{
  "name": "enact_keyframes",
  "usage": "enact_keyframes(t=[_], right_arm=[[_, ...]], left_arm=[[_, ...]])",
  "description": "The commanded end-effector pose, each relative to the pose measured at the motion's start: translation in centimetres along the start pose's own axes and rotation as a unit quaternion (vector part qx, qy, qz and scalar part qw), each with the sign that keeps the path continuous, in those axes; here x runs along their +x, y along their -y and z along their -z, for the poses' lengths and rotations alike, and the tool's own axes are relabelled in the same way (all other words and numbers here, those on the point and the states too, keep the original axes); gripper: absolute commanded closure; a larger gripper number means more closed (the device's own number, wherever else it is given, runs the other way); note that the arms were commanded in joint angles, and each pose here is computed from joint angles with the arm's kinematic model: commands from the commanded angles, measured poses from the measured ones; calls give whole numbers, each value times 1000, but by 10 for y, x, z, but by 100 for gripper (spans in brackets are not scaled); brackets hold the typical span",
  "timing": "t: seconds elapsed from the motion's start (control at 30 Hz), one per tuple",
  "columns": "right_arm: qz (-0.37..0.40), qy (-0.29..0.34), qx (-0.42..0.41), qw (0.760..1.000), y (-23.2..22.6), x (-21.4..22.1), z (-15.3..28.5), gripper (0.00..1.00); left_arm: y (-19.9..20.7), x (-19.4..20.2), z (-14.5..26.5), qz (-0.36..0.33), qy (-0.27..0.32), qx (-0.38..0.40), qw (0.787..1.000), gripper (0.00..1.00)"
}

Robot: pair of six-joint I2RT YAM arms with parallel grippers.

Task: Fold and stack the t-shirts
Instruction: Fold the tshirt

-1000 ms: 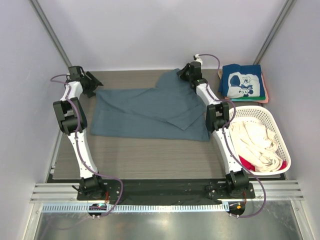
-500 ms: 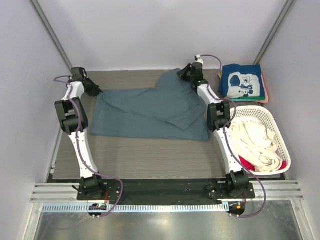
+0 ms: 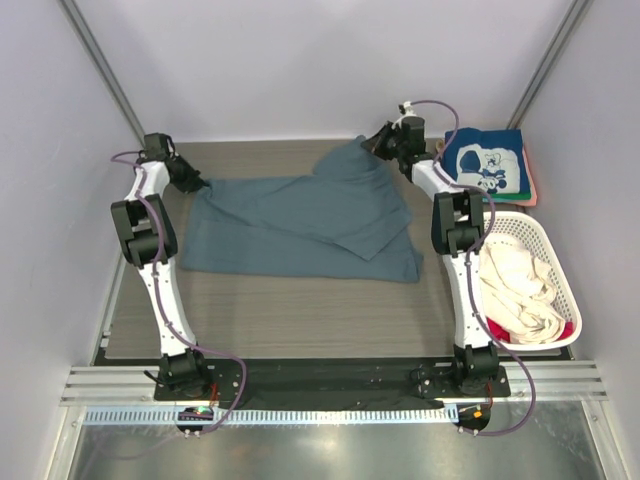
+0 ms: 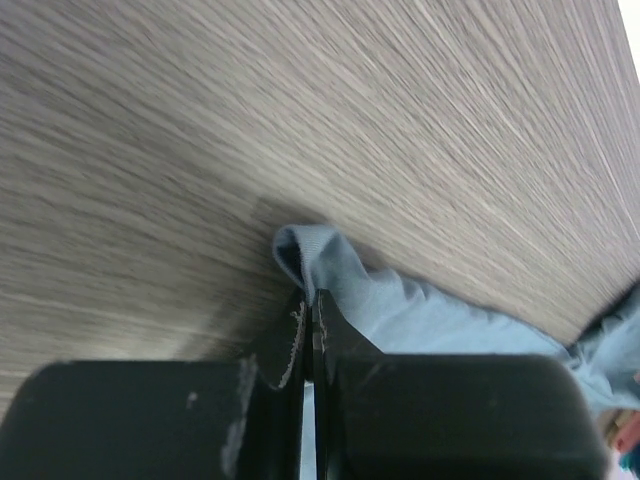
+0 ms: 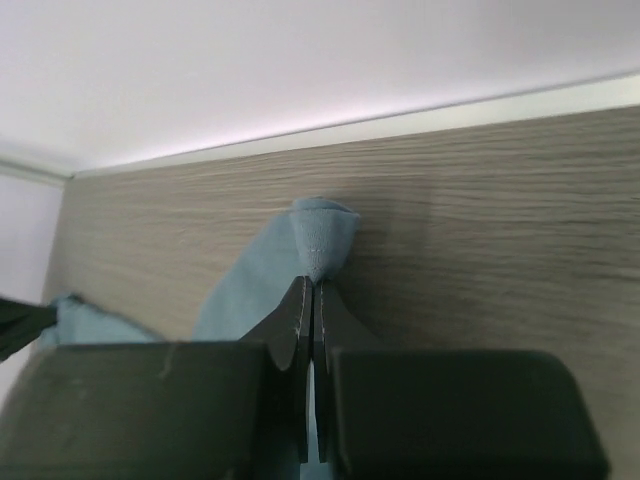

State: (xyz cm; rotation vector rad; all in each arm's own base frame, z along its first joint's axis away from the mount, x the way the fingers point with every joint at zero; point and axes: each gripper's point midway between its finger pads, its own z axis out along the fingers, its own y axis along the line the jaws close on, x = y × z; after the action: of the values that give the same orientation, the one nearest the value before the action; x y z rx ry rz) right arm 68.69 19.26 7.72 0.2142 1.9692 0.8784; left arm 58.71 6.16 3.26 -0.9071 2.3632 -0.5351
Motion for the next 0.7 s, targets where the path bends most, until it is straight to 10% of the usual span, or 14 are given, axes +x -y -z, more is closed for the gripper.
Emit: enact_keyframes(t=[0.0,0.67], right_arm=[[76,57,-97,991,-98,-69,47,99],[135,14,-68,988,-125,-24,186,99]], left_arm=[[39,-8,40,-28,8,54,998,100],[51,14,93,-65,0,102,993,100]])
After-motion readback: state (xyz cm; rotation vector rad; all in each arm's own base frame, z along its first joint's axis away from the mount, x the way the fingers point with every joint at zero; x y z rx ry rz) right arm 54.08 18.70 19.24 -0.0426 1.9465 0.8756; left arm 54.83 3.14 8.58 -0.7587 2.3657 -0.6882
